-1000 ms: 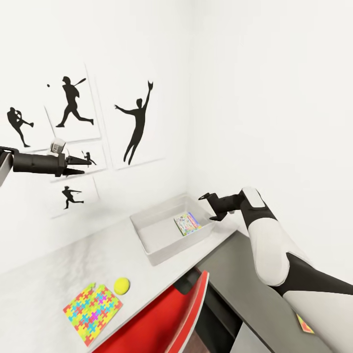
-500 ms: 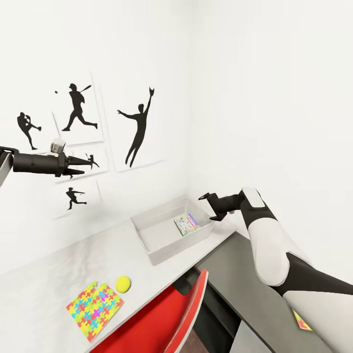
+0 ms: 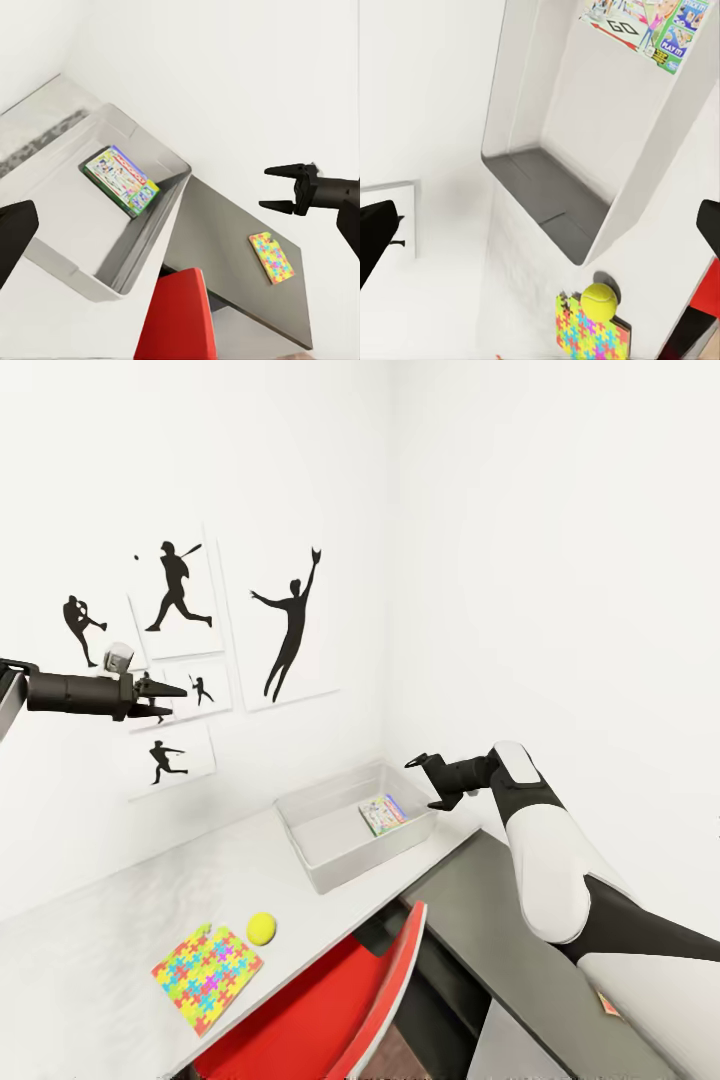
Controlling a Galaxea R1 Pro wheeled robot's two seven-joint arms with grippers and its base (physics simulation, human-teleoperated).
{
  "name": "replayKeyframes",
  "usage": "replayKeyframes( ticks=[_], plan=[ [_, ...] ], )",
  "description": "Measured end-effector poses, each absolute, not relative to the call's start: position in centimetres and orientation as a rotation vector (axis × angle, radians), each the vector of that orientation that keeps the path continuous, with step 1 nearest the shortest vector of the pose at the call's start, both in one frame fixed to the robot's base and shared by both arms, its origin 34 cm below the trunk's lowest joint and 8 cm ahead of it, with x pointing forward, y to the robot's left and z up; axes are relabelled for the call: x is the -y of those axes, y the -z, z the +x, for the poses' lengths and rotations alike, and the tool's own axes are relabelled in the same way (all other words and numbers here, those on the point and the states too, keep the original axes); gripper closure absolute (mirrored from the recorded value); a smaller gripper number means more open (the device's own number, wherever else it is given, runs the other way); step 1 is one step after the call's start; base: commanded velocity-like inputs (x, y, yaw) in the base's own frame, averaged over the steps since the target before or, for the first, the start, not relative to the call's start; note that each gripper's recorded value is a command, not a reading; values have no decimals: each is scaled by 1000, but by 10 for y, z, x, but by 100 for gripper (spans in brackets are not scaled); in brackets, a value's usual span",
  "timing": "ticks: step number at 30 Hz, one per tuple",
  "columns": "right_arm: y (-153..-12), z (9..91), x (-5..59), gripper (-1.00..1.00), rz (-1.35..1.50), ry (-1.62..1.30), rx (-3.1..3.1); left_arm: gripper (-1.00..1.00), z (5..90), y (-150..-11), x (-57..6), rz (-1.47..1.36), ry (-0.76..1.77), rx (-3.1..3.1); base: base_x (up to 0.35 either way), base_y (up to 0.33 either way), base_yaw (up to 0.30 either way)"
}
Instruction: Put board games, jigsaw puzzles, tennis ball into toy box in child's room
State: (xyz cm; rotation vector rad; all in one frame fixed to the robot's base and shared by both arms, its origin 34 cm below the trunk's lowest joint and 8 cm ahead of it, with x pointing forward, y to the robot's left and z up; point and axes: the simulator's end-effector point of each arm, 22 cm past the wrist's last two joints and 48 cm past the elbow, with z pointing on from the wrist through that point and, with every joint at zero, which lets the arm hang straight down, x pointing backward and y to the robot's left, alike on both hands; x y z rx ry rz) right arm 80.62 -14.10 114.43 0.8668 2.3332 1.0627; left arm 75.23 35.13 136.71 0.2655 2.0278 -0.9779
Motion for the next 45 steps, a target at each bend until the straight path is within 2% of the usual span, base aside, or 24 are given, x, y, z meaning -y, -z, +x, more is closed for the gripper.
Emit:
replayKeyframes(
  ticks=[9, 26, 45],
  plan=[
    [-1144, 806, 141, -100, 866, -1063, -2334, -100, 752, -1367, -351, 266, 978, -2028, -127, 63, -164],
    [-1153, 810, 137, -100, 849, -1112, -2298, -100, 752, -1368, -350, 269, 978, -2025, -201, 25, -281],
    [-1153, 810, 137, -100, 848, -1114, -2297, -100, 752, -1368, -351, 268, 976, -2025, -119, 0, -286]
  ],
)
